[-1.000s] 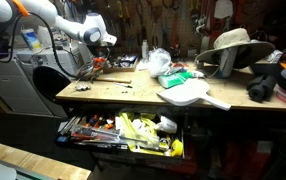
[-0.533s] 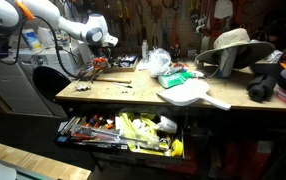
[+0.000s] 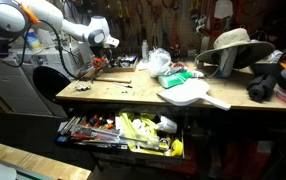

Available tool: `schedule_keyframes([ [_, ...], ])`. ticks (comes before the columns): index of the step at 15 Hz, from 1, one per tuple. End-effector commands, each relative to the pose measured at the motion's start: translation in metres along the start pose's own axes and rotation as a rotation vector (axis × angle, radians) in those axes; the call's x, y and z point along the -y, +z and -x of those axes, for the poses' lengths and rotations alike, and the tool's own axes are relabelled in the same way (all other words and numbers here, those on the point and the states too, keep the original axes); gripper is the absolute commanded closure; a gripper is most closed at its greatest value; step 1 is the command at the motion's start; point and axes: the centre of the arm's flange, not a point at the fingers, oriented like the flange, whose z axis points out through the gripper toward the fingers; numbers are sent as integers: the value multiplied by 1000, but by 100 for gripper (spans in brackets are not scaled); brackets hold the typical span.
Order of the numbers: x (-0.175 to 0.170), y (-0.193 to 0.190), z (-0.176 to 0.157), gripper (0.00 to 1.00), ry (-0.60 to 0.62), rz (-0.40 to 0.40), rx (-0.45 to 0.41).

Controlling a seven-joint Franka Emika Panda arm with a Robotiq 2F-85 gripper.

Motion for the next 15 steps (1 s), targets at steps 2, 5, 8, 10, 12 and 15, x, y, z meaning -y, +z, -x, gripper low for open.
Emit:
schedule_keyframes([
  [2, 6, 13, -10, 71, 19, 14, 24],
  [5, 9, 16, -11, 73, 18, 12, 24],
  [8, 11, 19, -13, 71, 17, 11, 23],
  [10, 12, 21, -14, 70, 15, 11, 22],
  [12, 13, 23, -15, 71, 13, 13, 21],
  [15, 13, 20, -14, 98, 19, 12, 19],
])
